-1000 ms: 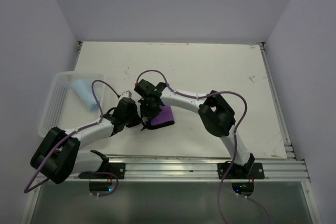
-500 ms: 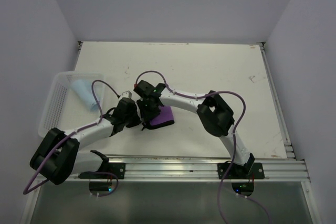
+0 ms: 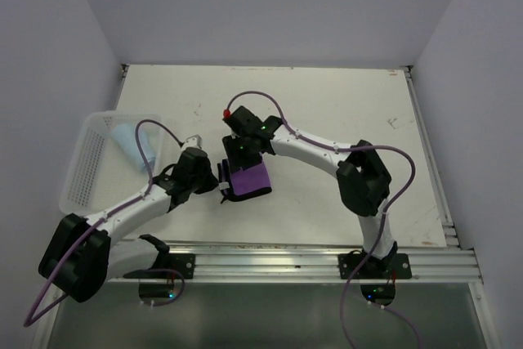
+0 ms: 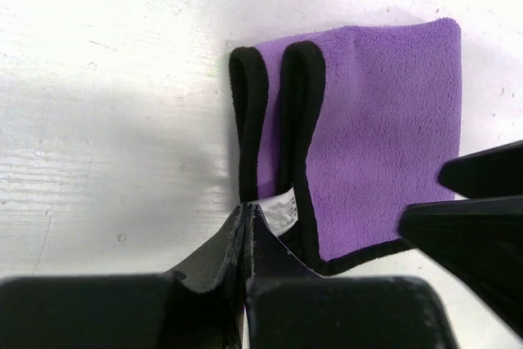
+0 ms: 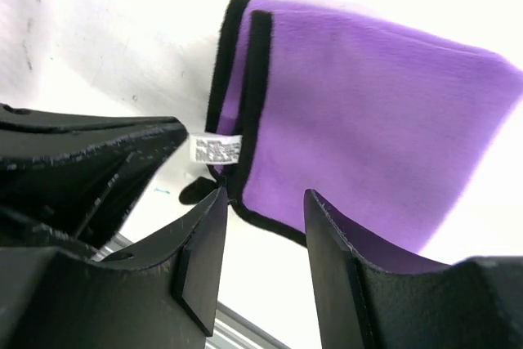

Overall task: Roll the towels
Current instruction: Fold the towel

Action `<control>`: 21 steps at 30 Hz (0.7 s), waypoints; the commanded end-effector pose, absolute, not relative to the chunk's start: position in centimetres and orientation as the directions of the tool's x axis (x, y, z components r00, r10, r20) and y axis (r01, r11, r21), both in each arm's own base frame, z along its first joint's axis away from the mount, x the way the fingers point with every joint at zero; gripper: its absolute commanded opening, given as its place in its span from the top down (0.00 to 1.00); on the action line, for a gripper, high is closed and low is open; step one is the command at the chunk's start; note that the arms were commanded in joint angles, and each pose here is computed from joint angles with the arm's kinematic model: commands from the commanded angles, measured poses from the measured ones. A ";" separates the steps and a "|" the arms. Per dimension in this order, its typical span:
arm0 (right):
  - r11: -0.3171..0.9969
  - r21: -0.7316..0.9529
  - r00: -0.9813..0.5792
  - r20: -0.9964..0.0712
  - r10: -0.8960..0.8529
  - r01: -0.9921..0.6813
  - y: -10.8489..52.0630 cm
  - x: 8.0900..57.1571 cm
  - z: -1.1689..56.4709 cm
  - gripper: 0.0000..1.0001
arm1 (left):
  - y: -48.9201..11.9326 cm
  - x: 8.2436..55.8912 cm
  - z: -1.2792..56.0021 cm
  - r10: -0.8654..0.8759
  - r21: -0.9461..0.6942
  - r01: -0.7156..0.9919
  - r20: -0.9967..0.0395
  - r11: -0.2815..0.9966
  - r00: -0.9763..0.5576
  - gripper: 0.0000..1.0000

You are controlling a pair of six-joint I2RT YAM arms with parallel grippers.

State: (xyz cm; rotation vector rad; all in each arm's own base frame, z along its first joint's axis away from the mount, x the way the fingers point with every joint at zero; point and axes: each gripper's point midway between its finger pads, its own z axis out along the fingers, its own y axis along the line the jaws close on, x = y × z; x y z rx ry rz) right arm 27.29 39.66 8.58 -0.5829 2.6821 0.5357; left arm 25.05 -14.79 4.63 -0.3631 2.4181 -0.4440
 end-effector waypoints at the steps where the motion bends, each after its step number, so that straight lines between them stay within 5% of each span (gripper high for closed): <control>1: 0.835 0.330 -0.842 -0.474 -0.257 -0.441 38.9 28.3 12.3 0.54 | -14.2 25.8 6.3 -0.348 -0.368 -0.142 -0.587 0.919 -0.731 1.00; 3: 0.844 0.332 -0.842 -0.488 -0.229 -0.422 37.7 28.7 13.0 0.56 | -13.9 26.2 6.9 -0.350 -0.362 -0.147 -0.599 0.921 -0.720 1.00; 13: 0.886 0.373 -0.874 -0.481 -0.069 -0.275 32.4 29.4 12.3 0.96 | -16.2 29.7 12.6 -0.325 -0.425 -0.006 -0.683 0.905 -0.655 1.00; 21: 0.860 0.477 -0.894 -0.444 0.057 -0.182 32.1 28.1 10.6 1.00 | -23.3 33.2 17.9 -0.310 -0.577 0.298 -0.725 0.760 -0.614 1.00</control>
